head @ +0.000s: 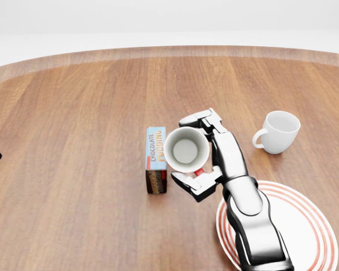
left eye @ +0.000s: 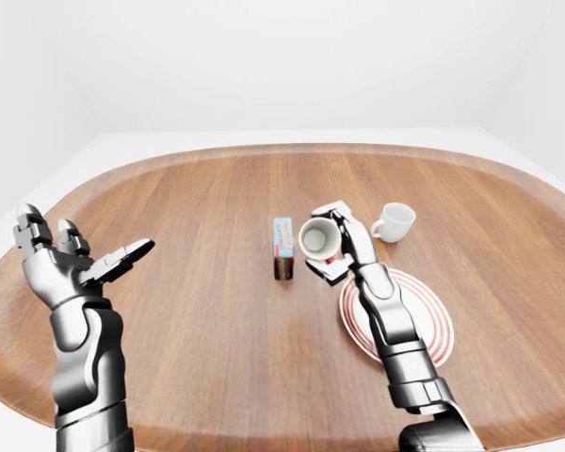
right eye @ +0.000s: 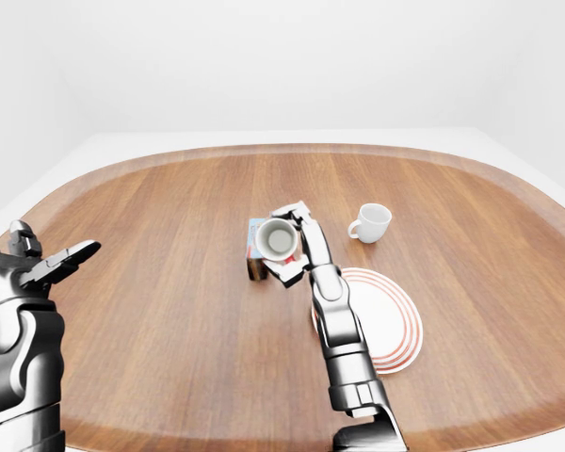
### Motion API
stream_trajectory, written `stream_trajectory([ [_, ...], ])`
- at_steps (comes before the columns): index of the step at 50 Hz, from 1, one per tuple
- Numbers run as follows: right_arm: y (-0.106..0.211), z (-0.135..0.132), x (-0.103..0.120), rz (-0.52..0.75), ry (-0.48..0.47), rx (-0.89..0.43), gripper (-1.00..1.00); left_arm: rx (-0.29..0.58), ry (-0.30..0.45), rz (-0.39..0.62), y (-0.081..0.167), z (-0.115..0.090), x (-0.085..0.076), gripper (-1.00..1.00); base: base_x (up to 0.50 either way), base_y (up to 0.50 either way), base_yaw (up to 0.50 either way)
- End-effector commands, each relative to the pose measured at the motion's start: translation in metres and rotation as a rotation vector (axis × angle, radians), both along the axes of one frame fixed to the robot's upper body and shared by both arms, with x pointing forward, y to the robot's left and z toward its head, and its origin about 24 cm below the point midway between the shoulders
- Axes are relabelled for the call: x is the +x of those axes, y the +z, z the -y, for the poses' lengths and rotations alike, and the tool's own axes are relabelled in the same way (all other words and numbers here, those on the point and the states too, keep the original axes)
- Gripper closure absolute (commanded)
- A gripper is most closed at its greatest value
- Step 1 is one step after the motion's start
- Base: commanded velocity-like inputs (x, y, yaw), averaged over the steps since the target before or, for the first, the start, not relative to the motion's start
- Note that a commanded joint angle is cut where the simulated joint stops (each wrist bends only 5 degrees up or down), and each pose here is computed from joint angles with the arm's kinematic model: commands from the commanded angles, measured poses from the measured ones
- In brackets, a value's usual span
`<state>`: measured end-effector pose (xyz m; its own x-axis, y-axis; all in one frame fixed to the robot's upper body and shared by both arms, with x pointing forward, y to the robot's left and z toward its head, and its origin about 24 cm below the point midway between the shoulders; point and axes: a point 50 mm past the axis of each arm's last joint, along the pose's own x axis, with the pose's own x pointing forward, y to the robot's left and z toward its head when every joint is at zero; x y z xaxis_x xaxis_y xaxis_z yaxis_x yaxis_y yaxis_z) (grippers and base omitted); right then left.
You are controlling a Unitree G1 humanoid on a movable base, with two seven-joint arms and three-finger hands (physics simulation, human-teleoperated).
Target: Pick up the red mug and put it on the plate
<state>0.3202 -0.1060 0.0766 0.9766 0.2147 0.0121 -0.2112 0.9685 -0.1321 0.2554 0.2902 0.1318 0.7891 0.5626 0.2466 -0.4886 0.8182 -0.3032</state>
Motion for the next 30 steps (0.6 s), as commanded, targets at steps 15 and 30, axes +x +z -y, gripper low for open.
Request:
stream_trajectory([
  [15,0.063,0.199,0.04,-0.032,-0.437,-0.074,1.0,0.006,0.002,-0.005,-0.002,0.0,0.001,-1.0,0.0,0.0,0.0],
  [30,-0.033,0.216,0.008,-0.437,-0.388,0.105,1.0,0.003,-0.001,-0.004,-0.001,0.0,0.0,-1.0,0.0,0.0,0.0],
])
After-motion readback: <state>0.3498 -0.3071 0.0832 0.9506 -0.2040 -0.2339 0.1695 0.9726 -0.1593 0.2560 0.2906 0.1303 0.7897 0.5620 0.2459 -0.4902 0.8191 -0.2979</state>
